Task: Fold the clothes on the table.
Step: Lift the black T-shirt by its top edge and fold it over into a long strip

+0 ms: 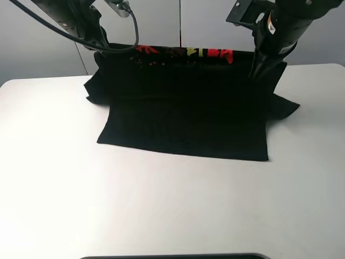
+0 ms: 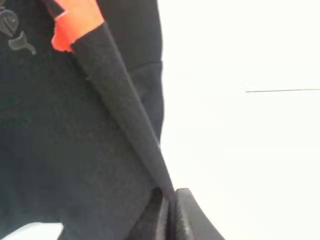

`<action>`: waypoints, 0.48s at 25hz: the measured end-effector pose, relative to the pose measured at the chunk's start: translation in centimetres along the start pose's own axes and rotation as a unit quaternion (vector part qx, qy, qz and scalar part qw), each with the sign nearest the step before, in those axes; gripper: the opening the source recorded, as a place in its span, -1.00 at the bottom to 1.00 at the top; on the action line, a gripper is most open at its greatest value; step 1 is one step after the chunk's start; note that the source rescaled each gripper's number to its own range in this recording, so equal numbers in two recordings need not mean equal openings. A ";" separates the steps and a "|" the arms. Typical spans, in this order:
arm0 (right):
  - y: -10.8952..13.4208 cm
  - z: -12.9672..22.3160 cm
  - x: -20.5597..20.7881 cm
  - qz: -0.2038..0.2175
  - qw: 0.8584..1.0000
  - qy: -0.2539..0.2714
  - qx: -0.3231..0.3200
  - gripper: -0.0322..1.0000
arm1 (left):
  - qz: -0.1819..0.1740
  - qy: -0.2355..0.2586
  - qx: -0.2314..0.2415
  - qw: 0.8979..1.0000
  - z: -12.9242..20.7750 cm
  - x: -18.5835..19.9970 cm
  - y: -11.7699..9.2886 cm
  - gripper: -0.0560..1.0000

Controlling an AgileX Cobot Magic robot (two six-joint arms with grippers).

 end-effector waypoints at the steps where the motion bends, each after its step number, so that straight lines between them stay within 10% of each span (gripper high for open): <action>1: -0.5 0.1 0.7 0.006 1.000 -0.006 -0.005 -0.94 | -0.001 -0.009 -0.001 1.000 -0.5 0.8 -0.1 -0.89; 12: 1.7 4.1 7.1 -0.066 0.998 -0.007 0.020 -0.93 | 0.046 0.003 -0.049 0.998 -0.5 6.3 -5.6 -0.89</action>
Point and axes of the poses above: a point on each arm's last joint axis where the gripper is mounted, x pointing back along that axis away from the gripper, y along the wrist's bending axis when the last joint is at zero, z = x × y, the point moved 5 cm from there along -x, pointing out along that axis toward the gripper, and after that the axes turned 3 degrees about x, right-handed, at the moved point
